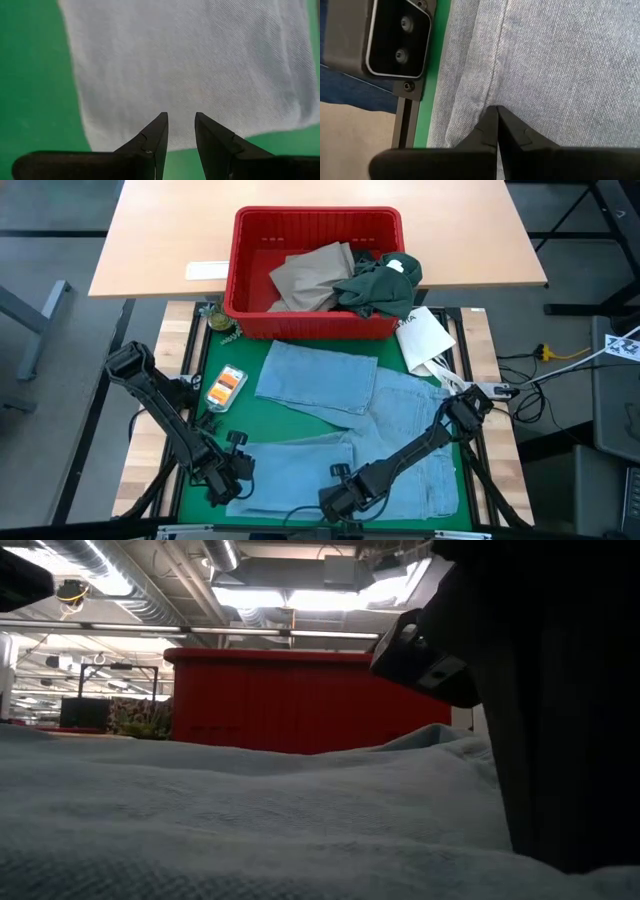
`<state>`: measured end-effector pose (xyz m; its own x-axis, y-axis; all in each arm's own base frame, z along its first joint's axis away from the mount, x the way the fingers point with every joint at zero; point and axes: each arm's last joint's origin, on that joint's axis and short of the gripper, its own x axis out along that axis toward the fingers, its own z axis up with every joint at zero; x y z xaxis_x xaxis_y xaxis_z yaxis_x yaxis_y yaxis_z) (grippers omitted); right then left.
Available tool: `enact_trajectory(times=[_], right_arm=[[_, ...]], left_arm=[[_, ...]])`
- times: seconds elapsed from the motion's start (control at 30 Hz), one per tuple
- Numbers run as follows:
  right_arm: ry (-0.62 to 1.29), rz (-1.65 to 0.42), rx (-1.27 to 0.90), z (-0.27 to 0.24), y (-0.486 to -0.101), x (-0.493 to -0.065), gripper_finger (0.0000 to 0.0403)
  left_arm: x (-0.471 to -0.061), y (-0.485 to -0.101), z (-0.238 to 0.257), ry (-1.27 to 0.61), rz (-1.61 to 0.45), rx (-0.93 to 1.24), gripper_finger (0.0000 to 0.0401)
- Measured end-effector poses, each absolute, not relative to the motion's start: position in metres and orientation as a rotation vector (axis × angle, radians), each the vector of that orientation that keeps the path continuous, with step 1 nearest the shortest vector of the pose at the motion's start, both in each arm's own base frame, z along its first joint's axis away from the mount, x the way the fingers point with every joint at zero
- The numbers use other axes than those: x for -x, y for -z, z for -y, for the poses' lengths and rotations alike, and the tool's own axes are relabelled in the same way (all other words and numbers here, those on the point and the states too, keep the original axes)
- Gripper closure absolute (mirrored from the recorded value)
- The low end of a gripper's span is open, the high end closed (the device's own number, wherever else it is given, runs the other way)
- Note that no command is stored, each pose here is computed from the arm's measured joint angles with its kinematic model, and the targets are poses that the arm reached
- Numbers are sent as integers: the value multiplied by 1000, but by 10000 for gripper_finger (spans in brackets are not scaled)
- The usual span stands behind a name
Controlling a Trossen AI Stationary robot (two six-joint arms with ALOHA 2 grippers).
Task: Fold Laundry from Bin
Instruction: Fold the blue pants
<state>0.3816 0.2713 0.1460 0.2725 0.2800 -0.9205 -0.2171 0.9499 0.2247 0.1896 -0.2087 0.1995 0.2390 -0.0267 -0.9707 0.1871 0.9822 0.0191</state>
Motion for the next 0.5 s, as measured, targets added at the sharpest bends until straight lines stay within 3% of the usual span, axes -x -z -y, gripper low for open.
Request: enact_trajectory(times=[0.5], right_arm=[[-329,-1254,-61,-267,-145,-384,402]], left_arm=[[-184,-149,232,119,-1422,-345,310]])
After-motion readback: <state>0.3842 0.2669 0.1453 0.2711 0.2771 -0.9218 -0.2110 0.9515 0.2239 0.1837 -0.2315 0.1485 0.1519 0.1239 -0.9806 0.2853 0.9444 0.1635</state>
